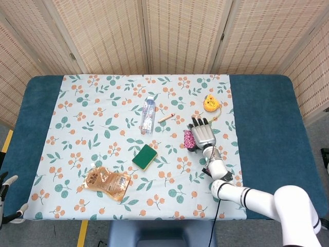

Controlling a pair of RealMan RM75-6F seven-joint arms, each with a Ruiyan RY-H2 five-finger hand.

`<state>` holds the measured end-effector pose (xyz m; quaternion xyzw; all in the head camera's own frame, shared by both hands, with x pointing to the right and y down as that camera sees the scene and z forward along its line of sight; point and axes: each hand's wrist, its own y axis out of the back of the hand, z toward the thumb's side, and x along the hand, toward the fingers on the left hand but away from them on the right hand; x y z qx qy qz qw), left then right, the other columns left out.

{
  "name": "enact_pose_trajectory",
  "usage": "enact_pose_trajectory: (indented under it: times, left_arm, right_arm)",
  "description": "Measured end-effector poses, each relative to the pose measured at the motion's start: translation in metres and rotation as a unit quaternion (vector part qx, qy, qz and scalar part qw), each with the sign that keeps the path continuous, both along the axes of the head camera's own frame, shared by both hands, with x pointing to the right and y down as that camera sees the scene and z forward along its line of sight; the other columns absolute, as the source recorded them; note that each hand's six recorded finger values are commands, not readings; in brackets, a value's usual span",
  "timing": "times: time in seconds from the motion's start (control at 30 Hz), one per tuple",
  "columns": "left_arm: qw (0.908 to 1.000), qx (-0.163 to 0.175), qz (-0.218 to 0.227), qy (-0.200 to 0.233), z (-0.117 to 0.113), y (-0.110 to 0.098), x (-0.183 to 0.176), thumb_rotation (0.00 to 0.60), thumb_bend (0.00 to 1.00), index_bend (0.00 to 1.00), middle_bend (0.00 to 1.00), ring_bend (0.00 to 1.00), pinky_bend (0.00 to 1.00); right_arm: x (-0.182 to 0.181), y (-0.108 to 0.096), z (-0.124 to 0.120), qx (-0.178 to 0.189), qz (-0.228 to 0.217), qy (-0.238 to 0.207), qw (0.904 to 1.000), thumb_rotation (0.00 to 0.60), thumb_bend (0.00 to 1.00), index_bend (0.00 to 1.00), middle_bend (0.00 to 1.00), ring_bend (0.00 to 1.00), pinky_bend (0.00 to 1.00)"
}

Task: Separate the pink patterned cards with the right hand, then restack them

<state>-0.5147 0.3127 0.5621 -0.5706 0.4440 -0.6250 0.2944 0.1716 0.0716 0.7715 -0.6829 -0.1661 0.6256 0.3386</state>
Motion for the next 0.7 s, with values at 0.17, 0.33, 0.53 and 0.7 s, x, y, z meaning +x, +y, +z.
enact_pose_trajectory:
  times: [0.17,0.33,0.53,0.7]
  left_arm:
    - [1.0000,-0.002,-0.001,-0.001,0.001,0.000,0.000,0.600,0.25,0.20,0.10,0.13,0.00]
    - [1.0000,-0.002,-0.002,-0.001,0.000,0.000,0.000,0.600,0.25,0.20,0.10,0.13,0.00]
    - [1.0000,-0.004,-0.004,-0.003,0.001,0.001,-0.002,0.600,0.25,0.20,0.10,0.13,0.00]
    - [1.0000,-0.004,-0.003,-0.002,0.001,0.000,-0.002,0.600,0.25,0.20,0.10,0.13,0.00]
  right_arm:
    - [-0.009,-0.001,0.007,-0.008,-0.008,0.010,0.9999,0.423,0.20,0.17,0.03,0.00,0.00]
    - [-0.014,-0.003,0.009,-0.011,-0.016,0.020,0.9996,0.422,0.20,0.17,0.03,0.00,0.00]
    - [-0.014,-0.002,0.013,-0.017,-0.016,0.027,0.9993,0.423,0.20,0.17,0.03,0.00,0.00]
    - [-0.012,-0.001,0.014,-0.020,-0.012,0.029,0.9993,0.421,0.20,0.17,0.03,0.00,0.00]
